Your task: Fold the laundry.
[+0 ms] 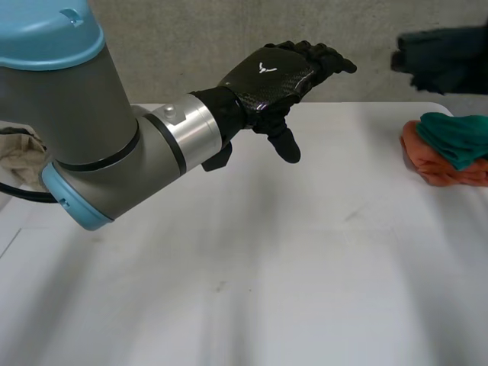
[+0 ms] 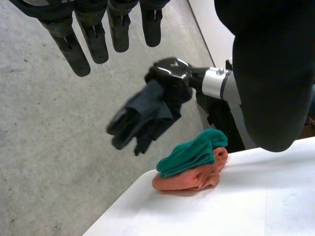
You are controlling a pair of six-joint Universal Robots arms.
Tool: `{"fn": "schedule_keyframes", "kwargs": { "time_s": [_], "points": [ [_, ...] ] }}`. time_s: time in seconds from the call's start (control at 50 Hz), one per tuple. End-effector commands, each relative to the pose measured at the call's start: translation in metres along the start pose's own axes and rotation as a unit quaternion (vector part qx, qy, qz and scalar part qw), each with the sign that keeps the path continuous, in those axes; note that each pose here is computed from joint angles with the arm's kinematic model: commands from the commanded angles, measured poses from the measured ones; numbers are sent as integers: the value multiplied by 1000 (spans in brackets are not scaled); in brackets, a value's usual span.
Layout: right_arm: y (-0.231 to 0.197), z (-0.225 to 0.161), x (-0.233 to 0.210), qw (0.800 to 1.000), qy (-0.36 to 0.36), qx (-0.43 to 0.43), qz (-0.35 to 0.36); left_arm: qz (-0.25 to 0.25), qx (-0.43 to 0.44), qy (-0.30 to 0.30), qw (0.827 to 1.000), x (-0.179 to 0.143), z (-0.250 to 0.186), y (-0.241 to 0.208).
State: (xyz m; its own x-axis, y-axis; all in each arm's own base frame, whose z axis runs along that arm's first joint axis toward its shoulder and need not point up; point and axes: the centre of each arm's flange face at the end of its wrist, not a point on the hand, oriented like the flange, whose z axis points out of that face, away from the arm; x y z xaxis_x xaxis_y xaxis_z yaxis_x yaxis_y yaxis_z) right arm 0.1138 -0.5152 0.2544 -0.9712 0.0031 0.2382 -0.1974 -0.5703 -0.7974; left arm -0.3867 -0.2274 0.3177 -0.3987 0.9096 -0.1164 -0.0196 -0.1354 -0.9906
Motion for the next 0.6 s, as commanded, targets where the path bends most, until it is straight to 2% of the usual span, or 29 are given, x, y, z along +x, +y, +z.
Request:
{"fn": "schedule_keyframes", "kwargs": {
  "time_s": [0.02, 0.14, 0.24, 0.48, 0.6],
  "points": [
    [83, -24, 49, 998, -21, -60, 6, -7, -11, 4, 1000, 5, -2, 7],
    [138, -65, 76, 988, -98, -120, 23, -9, -13, 6, 1000, 7, -3, 8],
    [143, -78, 80, 980, -137, -138, 41, -10, -15, 10, 1000, 11, -3, 9],
    [80, -59, 112, 985, -84, -137, 58, -13, -16, 19, 1000, 19, -3, 9],
    [52, -69, 146, 976, -4, -214, 49, -11, -11, 23, 1000, 23, -4, 4]
  ]
}}
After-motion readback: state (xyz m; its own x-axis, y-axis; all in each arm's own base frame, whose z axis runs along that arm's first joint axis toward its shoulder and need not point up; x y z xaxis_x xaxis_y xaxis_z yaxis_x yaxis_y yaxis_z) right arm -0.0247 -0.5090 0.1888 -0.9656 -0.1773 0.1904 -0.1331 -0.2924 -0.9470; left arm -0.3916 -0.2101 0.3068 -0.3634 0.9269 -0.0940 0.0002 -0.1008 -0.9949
